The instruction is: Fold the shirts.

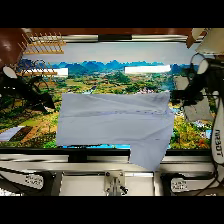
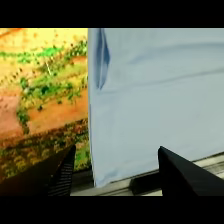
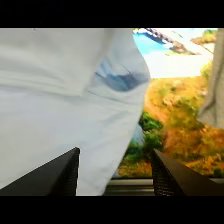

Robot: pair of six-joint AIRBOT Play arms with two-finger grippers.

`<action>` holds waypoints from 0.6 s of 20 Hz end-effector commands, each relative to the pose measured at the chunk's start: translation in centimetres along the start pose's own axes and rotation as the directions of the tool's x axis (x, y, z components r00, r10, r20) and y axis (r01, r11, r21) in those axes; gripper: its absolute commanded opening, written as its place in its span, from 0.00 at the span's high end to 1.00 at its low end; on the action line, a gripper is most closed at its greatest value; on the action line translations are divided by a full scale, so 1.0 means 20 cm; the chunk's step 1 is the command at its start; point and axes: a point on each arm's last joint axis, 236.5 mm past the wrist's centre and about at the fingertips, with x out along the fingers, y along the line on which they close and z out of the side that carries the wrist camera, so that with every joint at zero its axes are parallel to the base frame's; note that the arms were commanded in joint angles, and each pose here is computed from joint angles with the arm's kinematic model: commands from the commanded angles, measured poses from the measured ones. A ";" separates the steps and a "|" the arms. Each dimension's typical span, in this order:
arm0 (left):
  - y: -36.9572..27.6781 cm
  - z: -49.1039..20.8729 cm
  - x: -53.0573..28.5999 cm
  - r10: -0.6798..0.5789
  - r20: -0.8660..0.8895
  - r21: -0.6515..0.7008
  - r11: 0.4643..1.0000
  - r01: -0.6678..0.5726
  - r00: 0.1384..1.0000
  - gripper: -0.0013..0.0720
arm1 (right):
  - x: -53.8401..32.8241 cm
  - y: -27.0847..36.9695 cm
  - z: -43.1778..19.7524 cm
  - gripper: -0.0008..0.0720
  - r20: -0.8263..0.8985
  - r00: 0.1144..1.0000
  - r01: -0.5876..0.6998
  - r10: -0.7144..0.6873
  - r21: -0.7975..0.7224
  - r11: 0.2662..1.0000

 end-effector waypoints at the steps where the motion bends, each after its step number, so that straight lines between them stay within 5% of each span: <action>1: 0.04 -0.28 0.00 -0.021 -0.015 -0.075 0.997 0.020 1.000 0.17 | -0.14 -0.21 -0.24 0.22 0.000 1.000 -0.016 0.017 0.134 0.991; 6: 0.16 -0.66 0.34 -0.054 -0.019 -0.171 0.984 0.050 0.998 0.17 | -0.06 -0.22 -0.42 0.22 0.097 0.971 -0.236 0.218 0.260 0.936; 12: 0.14 -0.65 0.51 -0.065 0.022 -0.199 0.978 0.068 0.998 0.17 | -0.05 -0.21 -0.39 0.23 0.120 0.965 -0.256 0.233 0.249 0.934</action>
